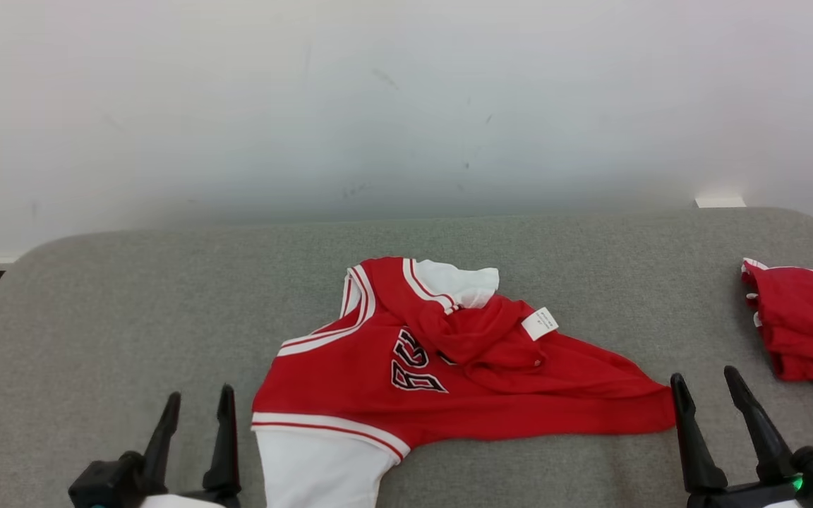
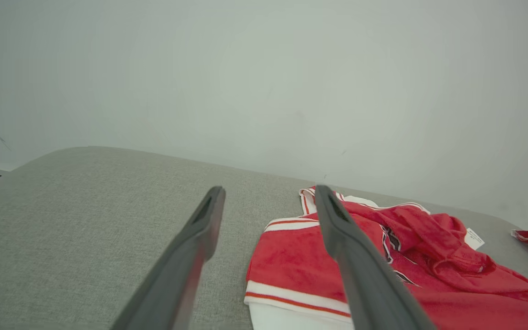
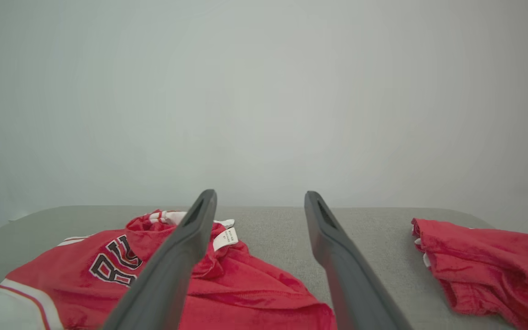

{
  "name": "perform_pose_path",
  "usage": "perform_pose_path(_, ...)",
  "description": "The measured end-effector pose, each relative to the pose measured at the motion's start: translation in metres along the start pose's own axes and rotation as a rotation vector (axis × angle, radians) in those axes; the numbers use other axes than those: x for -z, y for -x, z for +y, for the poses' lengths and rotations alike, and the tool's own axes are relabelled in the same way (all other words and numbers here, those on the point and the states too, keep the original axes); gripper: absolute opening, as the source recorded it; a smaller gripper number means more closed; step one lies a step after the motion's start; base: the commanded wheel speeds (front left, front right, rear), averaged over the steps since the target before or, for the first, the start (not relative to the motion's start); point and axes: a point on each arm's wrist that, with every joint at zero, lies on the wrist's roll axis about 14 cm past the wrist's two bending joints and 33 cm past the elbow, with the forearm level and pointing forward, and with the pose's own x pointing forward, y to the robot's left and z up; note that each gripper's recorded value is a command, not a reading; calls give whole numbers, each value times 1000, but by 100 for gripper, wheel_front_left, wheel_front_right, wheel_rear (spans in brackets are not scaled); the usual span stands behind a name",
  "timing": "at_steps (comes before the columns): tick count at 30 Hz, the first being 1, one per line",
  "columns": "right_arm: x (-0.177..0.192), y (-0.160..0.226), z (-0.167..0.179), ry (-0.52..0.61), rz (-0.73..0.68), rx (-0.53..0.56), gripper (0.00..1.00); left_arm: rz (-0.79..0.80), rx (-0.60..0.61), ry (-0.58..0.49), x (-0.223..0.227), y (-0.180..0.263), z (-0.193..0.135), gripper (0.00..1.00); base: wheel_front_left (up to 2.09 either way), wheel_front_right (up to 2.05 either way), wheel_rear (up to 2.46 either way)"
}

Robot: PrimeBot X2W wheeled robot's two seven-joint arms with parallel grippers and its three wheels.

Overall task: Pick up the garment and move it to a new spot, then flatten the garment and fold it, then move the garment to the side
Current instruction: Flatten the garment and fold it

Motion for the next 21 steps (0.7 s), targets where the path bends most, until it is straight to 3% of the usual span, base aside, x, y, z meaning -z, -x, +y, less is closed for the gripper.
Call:
perform_pose_path(15, -2, 7, -14, 41, 0, 41, 100, 24, 11, 8, 8, 3, -7, 100, 0, 0, 0)
perform_pose_path(21, 40, 15, -33, 22, 148, 77, 100, 98, 47, 10, 31, 11, -17, 100, 0, 0, 0)
